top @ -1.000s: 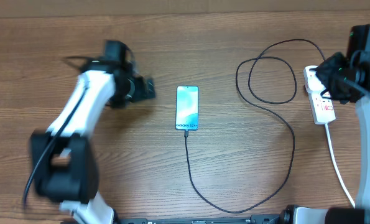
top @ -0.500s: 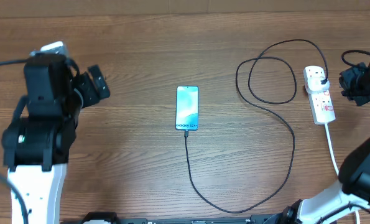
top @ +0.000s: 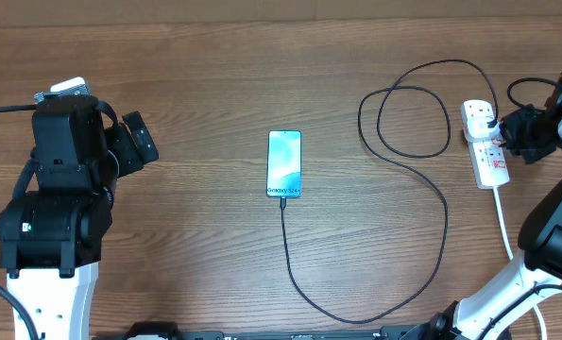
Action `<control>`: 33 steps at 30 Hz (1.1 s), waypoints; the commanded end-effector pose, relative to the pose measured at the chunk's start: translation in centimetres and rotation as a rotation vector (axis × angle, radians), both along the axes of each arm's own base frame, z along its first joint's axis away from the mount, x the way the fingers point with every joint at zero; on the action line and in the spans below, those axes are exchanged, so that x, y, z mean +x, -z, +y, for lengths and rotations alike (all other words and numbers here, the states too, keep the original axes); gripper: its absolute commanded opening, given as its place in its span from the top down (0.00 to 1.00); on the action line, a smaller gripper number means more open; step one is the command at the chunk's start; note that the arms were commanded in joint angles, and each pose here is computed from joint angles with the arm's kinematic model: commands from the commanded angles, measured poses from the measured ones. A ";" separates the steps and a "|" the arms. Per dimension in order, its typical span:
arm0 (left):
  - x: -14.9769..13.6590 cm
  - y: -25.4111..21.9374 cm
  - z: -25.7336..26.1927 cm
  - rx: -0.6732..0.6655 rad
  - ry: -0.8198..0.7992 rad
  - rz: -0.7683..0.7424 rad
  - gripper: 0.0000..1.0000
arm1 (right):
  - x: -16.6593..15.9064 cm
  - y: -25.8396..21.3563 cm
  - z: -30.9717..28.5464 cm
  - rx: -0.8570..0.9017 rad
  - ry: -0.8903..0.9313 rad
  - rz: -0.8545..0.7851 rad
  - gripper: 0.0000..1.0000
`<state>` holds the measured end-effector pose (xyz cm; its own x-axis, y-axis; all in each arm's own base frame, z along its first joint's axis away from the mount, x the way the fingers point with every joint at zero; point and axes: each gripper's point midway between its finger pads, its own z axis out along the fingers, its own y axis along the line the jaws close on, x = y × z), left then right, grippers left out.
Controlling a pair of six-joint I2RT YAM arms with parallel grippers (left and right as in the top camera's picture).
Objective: Plug charger to phone and switch on socket
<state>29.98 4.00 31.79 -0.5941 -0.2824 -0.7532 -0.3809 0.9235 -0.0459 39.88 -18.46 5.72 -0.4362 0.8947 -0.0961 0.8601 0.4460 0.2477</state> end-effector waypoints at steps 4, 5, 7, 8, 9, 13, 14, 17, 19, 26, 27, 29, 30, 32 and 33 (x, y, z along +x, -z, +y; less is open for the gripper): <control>-0.2 -0.1 0.4 0.005 -0.024 -0.005 0.00 | 0.2 0.5 -0.1 0.005 -0.010 -0.004 0.88; -0.2 -0.1 0.4 0.004 -0.024 -0.006 0.00 | 0.2 0.7 -0.1 0.005 -0.010 -0.003 0.89; -0.2 -0.1 0.4 0.005 -0.024 -0.005 0.00 | 0.3 1.0 -0.2 0.006 -0.010 -0.002 0.90; -0.2 -0.1 0.4 0.005 -0.024 -0.005 0.00 | 0.4 1.2 -0.2 0.007 -0.010 -0.001 0.91; -0.2 -0.1 0.4 0.005 -0.024 -0.005 0.00 | 0.4 1.3 -0.2 0.011 -0.011 -0.002 0.92; -0.2 -0.1 0.4 0.005 -0.024 -0.005 0.00 | 0.8 2.0 0.2 0.041 -0.018 -0.011 0.96; -0.2 -0.1 0.4 0.005 -0.024 -0.005 0.00 | 0.9 2.0 0.3 0.044 -0.019 -0.014 0.96; -0.2 -0.1 0.4 0.005 -0.024 -0.005 0.00 | 1.2 1.9 0.1 0.037 -0.019 -0.028 0.96; -0.2 -0.1 0.4 0.004 -0.024 -0.006 0.00 | 1.3 1.9 0.1 0.035 -0.019 -0.033 0.96; -0.2 -0.1 0.4 0.004 -0.024 -0.005 0.00 | 1.6 1.8 -0.1 0.028 -0.019 -0.045 0.96; -0.2 -0.1 0.4 0.004 -0.024 -0.005 0.00 | 1.7 1.8 -0.1 0.028 -0.019 -0.046 0.96; -0.2 -0.1 0.4 0.004 -0.024 -0.005 0.00 | 1.8 1.8 -0.1 0.026 -0.022 -0.049 0.96; -0.2 -0.1 0.3 0.004 -0.023 -0.004 0.00 | 1.9 1.9 -0.1 0.025 -0.023 -0.051 0.96; -0.4 0.1 0.2 0.000 -0.019 0.007 0.00 | 1.9 2.1 0.1 0.028 -0.027 -0.046 0.96; -0.5 0.2 0.2 -0.001 -0.019 0.010 0.00 | 1.9 2.4 0.3 0.031 -0.029 -0.041 0.96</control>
